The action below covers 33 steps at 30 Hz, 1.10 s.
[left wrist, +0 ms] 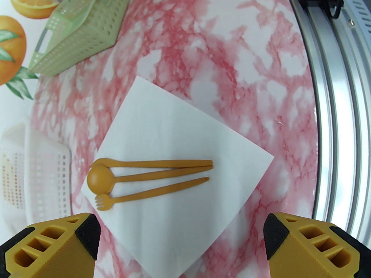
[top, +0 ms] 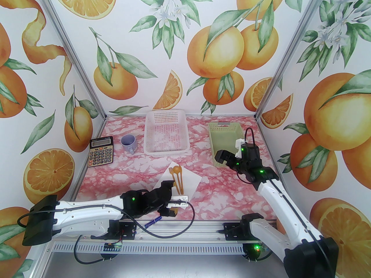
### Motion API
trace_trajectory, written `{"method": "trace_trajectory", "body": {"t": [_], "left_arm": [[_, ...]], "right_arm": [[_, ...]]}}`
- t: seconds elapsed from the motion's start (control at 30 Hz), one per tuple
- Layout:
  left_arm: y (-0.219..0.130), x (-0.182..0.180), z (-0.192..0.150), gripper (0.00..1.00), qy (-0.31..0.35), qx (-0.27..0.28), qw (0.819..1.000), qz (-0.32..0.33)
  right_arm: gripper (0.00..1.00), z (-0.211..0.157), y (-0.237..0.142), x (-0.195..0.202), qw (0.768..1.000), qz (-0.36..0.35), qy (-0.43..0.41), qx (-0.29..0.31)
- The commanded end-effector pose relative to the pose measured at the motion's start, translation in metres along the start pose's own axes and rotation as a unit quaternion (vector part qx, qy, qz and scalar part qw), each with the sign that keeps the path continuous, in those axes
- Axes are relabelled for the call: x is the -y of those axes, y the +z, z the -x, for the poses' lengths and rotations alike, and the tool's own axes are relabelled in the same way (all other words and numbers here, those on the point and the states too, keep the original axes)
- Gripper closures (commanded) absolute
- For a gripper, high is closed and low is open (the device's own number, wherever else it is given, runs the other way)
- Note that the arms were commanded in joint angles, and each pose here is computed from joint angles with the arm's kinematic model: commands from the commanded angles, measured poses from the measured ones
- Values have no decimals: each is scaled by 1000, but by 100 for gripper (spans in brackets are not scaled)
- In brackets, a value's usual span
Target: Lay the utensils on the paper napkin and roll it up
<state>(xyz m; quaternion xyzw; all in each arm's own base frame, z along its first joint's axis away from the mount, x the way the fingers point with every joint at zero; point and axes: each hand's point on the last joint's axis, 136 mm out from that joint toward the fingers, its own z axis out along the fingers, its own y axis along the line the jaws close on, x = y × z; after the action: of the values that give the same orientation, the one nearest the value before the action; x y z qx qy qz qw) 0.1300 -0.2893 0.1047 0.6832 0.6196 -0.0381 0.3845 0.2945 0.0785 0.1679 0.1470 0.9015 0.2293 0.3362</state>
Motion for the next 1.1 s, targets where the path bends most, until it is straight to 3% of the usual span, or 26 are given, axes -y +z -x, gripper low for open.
{"method": "trace_trajectory", "body": {"t": [0.0, 0.6, 1.07], "left_arm": [[1, -5, 14, 1, 20, 2, 1000, 3], [19, 13, -2, 0, 83, -70, 993, -43], [31, 17, -4, 0, 103, -90, 989, -53]], "right_arm": [[0, 3, -2, -2, 1000, 13, -9, 11], [0, -2, -4, 8, 1000, -1, -9, 12], [0, -4, -2, 11, 1000, -5, -9, 12]]}}
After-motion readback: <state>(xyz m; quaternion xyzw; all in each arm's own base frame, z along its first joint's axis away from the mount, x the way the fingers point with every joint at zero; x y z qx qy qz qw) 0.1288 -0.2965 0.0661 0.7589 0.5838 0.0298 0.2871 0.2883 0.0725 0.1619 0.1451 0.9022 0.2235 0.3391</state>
